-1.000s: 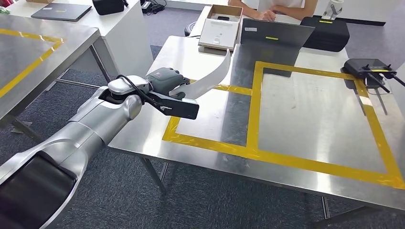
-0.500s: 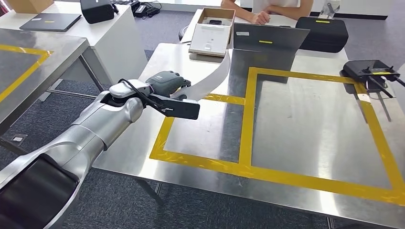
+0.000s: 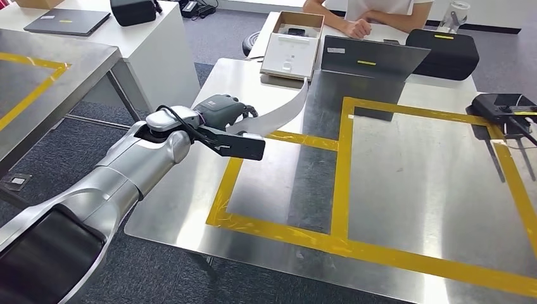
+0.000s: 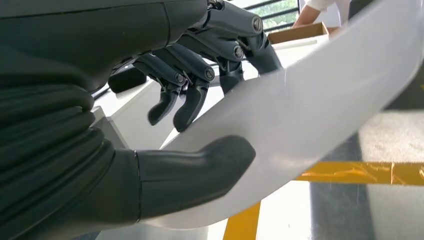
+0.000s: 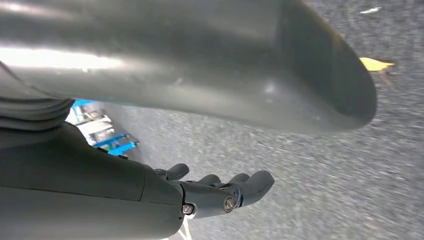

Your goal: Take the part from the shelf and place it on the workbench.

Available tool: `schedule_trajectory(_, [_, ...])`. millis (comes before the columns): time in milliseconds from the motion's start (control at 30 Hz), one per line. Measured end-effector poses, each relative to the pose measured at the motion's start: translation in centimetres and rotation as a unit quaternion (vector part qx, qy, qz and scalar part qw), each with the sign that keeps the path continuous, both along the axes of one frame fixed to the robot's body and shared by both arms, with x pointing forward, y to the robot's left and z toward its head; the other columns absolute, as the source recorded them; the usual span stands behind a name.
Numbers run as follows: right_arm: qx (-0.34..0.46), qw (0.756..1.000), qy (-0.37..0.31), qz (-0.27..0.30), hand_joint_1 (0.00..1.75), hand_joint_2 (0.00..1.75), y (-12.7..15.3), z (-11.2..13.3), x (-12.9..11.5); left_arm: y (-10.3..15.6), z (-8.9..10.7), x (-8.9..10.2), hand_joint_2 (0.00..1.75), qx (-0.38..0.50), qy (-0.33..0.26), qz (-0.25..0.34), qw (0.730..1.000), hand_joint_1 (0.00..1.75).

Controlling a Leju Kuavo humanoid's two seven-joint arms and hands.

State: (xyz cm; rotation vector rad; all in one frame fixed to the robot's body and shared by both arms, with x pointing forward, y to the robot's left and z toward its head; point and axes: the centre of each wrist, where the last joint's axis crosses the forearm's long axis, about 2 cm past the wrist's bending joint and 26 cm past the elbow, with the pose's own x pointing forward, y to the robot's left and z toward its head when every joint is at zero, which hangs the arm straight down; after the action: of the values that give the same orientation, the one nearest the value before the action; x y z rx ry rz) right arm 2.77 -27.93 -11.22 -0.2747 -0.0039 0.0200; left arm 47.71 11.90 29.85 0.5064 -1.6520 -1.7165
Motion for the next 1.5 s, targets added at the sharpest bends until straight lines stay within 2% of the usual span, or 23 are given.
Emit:
schedule_trajectory(33, [0.0,1.0,-0.002,0.001,0.0,0.0,0.0,0.0,0.0,0.0,0.1,0.0,0.0,-0.003,-0.005,-0.001,1.0,0.0])
schedule_trajectory(433, [0.001,1.0,-0.005,0.005,0.0,0.0,0.1,0.0,0.1,-0.5,0.6,-0.1,0.0,-0.022,-0.049,-0.016,0.998,0.0])
schedule_trajectory(1200, [-0.006,1.0,-0.005,-0.001,0.0,0.0,0.2,0.0,0.1,-1.3,0.9,-0.3,0.0,-0.036,-0.07,-0.013,0.997,0.0])
schedule_trajectory(1500, [-0.005,1.0,-0.006,0.0,0.0,0.0,0.5,0.0,0.2,-1.4,0.2,-0.5,0.0,-0.035,-0.07,-0.014,0.997,0.0])
